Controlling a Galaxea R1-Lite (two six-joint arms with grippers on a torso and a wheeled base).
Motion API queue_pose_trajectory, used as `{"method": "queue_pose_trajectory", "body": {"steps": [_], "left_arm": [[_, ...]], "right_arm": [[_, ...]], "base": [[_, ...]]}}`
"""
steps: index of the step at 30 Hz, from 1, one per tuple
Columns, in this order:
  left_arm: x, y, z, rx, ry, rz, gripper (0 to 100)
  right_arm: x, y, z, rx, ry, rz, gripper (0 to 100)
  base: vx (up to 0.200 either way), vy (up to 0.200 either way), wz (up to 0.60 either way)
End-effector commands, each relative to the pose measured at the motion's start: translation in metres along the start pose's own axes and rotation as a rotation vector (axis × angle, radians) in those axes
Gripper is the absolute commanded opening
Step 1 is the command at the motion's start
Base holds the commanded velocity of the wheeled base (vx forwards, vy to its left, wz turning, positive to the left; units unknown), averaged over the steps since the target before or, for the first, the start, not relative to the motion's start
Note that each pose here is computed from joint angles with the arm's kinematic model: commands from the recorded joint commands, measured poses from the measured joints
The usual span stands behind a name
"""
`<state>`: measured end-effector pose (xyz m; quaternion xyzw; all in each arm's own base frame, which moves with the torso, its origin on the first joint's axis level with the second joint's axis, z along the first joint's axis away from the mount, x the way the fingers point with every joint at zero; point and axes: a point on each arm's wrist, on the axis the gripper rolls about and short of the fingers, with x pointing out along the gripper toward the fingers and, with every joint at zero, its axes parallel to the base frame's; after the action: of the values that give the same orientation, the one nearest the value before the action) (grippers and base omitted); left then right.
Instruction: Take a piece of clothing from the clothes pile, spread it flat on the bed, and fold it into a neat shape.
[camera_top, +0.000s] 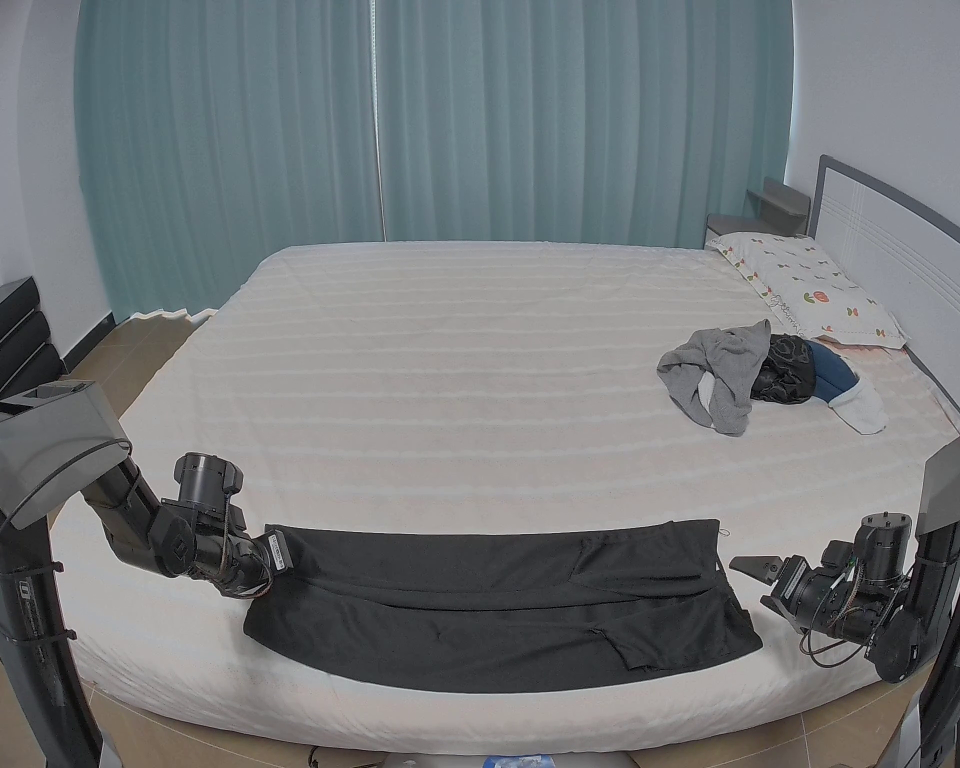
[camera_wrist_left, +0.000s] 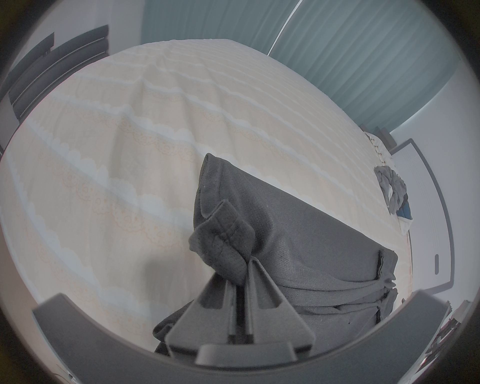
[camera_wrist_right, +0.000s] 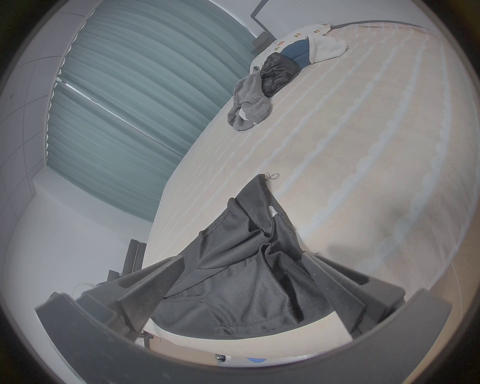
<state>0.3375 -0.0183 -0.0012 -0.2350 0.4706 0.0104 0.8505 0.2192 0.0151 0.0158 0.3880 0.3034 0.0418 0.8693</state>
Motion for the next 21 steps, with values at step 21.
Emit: {"method": "queue_pose_trajectory", "body": {"steps": [21], "left_arm": [[-0.006, -0.015, 0.005, -0.069, -0.031, -0.038, 0]], "right_arm": [[-0.004, 0.001, -0.002, -0.001, 0.006, 0.000, 100]], "base": [[0.000, -0.057, 0.00]]}}
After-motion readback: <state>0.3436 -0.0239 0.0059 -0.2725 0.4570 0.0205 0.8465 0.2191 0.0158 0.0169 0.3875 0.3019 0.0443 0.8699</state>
